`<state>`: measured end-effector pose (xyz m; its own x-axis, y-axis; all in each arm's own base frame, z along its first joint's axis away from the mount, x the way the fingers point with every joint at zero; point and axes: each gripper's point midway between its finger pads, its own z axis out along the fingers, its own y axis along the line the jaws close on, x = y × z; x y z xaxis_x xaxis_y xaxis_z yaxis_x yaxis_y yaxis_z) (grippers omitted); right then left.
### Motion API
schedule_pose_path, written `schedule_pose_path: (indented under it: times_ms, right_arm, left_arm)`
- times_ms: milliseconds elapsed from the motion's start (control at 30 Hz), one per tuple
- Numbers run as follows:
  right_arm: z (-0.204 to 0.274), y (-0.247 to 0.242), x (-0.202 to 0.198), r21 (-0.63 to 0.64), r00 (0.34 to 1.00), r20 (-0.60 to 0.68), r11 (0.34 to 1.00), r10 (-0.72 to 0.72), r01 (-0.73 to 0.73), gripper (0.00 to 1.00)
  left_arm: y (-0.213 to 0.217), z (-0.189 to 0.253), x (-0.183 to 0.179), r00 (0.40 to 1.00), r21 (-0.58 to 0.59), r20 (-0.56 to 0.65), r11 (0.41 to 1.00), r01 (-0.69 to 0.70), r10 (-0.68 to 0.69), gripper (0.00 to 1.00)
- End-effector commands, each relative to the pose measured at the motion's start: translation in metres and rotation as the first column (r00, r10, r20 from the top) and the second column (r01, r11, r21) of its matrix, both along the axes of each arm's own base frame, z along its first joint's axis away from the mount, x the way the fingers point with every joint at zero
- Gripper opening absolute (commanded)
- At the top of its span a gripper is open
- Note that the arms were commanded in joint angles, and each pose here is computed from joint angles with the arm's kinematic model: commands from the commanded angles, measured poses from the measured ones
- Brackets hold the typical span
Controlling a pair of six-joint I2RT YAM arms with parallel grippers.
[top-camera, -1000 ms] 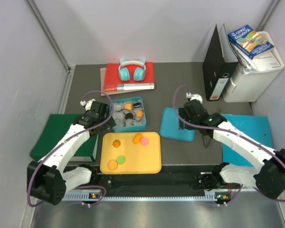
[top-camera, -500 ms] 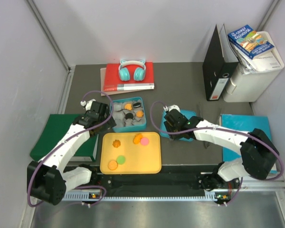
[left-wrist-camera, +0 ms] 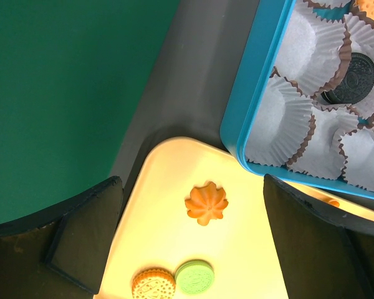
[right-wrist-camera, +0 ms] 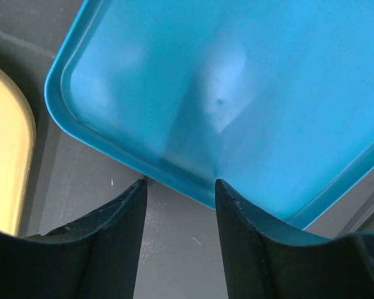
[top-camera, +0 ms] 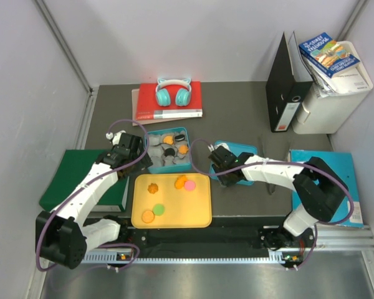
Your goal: Pack the cookies
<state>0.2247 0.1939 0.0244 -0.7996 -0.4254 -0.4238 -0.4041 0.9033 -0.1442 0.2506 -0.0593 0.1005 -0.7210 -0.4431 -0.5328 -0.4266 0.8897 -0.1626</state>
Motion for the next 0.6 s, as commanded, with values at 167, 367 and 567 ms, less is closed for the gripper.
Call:
schedule_pose_path:
  times_ms: [167, 367, 567]
  right_arm:
    - [0.006, 0.022, 0.025, 0.003, 0.998, 0.061, 1.000, 0.007, -0.007, 0.39]
    - [0.002, 0.020, 0.033, 0.007, 0.999, 0.043, 1.000, -0.017, 0.017, 0.19]
    - [0.026, 0.015, 0.049, 0.001, 0.993, 0.113, 0.999, -0.038, 0.039, 0.00]
  left_arm:
    - [0.002, -0.003, 0.001, 1.000, 0.000, -0.001, 1.000, -0.012, 0.012, 0.98]
    - [0.001, -0.001, 0.002, 1.000, -0.001, 0.005, 1.000, -0.011, 0.011, 0.98]
    - [0.002, 0.001, 0.003, 1.000, 0.002, 0.009, 1.000, -0.013, 0.013, 0.98]
